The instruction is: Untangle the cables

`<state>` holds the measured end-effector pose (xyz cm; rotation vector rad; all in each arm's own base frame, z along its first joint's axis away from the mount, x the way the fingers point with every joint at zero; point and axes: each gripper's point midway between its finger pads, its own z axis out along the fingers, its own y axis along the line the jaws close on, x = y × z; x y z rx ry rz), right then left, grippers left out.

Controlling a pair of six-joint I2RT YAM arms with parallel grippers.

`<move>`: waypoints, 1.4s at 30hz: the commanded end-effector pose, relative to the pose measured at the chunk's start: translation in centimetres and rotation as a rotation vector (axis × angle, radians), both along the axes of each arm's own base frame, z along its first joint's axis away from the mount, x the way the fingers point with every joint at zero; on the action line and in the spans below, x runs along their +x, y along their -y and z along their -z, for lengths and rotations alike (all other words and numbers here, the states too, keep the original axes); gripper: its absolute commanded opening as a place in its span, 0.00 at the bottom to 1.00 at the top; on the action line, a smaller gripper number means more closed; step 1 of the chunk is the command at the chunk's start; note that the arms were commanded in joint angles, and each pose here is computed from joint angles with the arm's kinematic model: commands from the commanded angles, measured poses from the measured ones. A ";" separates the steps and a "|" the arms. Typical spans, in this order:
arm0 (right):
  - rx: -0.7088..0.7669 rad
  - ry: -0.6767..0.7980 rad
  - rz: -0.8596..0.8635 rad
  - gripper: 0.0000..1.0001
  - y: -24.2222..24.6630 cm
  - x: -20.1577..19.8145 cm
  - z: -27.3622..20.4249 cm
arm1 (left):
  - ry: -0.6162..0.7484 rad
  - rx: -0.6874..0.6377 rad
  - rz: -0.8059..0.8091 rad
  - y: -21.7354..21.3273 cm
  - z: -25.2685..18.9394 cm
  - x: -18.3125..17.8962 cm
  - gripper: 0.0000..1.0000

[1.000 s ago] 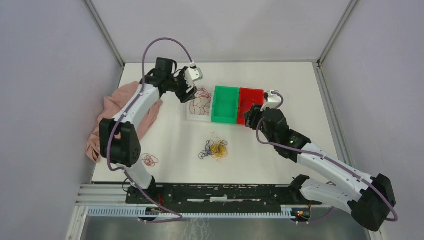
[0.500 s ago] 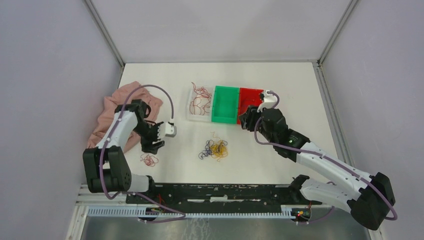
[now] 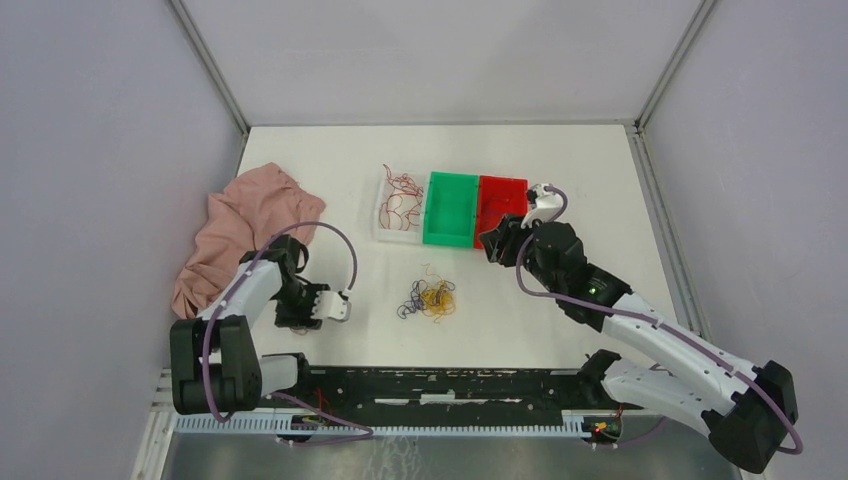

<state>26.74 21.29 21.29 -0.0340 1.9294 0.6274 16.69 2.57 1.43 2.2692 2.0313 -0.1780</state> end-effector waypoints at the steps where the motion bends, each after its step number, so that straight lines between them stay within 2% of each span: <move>1: 0.039 0.023 -0.001 0.49 0.2 -0.4 -1.4 | 0.115 0.036 0.072 -0.7 -0.1 3.1 0.51; 4: 0.042 0.008 -0.012 0.45 0.2 -0.8 -1.3 | 0.147 -0.006 0.070 0.1 -0.9 4.1 0.34; 8: 0.022 -0.058 -0.060 0.42 0.2 -2.3 0.0 | 0.215 -0.155 0.028 3.0 -4.6 6.4 0.17; 16: -0.020 -0.237 -0.172 0.40 1.2 -7.3 3.7 | 0.218 -0.460 -0.086 10.6 -13.8 8.8 0.17; 21: -0.068 -0.268 -0.186 0.40 2.3 -8.6 3.8 | 0.230 -0.614 -0.106 16.4 -18.3 10.5 0.18; 26: -0.103 -0.300 -0.195 0.40 2.8 -9.1 4.3 | 0.266 -0.736 -0.141 21.4 -21.9 14.1 0.18; 29: -0.110 -0.320 -0.194 0.40 2.8 -9.3 4.6 | 0.318 -0.730 -0.136 23.4 -22.0 17.3 0.19; 37: -0.158 -0.304 -0.152 0.40 4.4 -9.4 3.1 | 0.487 -0.570 -0.103 24.8 -19.4 27.7 0.27; 38: -0.158 -0.297 -0.147 0.40 4.6 -9.4 2.7 | 0.501 -0.556 -0.106 24.9 -19.2 28.7 0.31; 41: -0.153 -0.285 -0.133 0.40 4.9 -9.4 2.3 | 0.535 -0.524 -0.118 24.9 -19.2 31.0 0.59; 42: -0.151 -0.283 -0.127 0.40 5.0 -9.4 2.2 | 0.530 -0.516 -0.120 24.9 -19.3 31.2 0.65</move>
